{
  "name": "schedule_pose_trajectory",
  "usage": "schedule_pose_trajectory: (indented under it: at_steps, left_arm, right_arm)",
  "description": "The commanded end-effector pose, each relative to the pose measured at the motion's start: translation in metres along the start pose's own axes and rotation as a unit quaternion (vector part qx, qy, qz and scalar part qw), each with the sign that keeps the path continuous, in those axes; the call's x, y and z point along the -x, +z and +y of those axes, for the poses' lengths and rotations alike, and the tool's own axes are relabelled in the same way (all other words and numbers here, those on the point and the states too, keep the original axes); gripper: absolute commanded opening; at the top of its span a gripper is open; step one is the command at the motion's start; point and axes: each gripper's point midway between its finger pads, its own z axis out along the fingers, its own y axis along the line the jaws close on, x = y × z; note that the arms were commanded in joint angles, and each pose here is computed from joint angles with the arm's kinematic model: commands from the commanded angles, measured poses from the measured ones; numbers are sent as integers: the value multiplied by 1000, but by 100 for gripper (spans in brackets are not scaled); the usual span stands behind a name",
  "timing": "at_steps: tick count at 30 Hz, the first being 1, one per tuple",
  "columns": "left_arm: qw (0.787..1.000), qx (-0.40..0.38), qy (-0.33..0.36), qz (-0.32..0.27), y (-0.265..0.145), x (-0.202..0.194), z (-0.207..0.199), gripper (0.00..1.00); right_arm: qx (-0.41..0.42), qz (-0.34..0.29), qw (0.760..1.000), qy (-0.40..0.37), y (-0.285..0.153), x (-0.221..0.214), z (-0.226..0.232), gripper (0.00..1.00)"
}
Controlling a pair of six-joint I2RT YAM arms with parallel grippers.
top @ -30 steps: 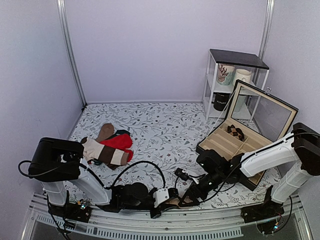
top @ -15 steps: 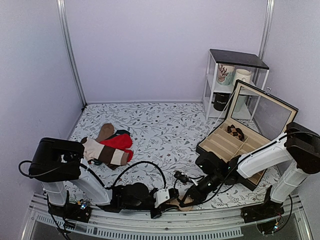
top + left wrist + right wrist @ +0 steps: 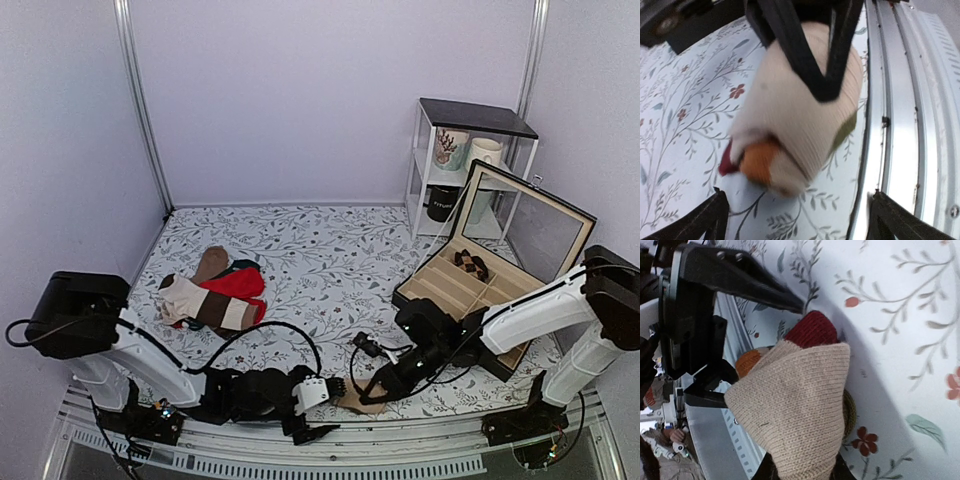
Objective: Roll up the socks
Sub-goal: Pick up the pair of socks from the center of the board, then place a pair of socks in the storage box.
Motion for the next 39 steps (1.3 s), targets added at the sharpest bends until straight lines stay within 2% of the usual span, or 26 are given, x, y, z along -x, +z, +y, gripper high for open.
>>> schedule_pose_trajectory:
  at_steps: [1,8,12,17,24,28,31,34,39]
  left_arm:
    - [993,95,21,63,-31,-24,37,99]
    - [987,143,-16,70,-48,-6,63,99]
    - [987,148,-19,62,-55,4,67,99]
    - [987,154,-52,16,-72,21,77,99]
    - [984,159,-83,-21,-90,27,93,99]
    - [984,156,-85,-28,-92,28,93,100]
    - [984,157,-81,-30,-90,29,93,100]
    - [984,159,-72,-30,-86,32,93,99]
    - [986,149,-61,-33,-79,39,90,100]
  right_arm:
    - [-71,-78,994,18,-45,31,-16,0]
    - [-189,-201,961,16,-137,81,-30,0]
    - [-261,-258,930,28,-193,95,-53,0]
    - [-339,-318,885,12,-251,106,-71,0]
    - [-408,-346,844,-35,-283,124,-105,0]
    - [-462,-337,819,-48,-300,128,-130,0]
    - [-489,-363,791,-56,-318,133,-134,0]
    - [-525,-358,769,-66,-329,132,-144,0]
    - [-569,-334,746,-87,-338,131,-160,0]
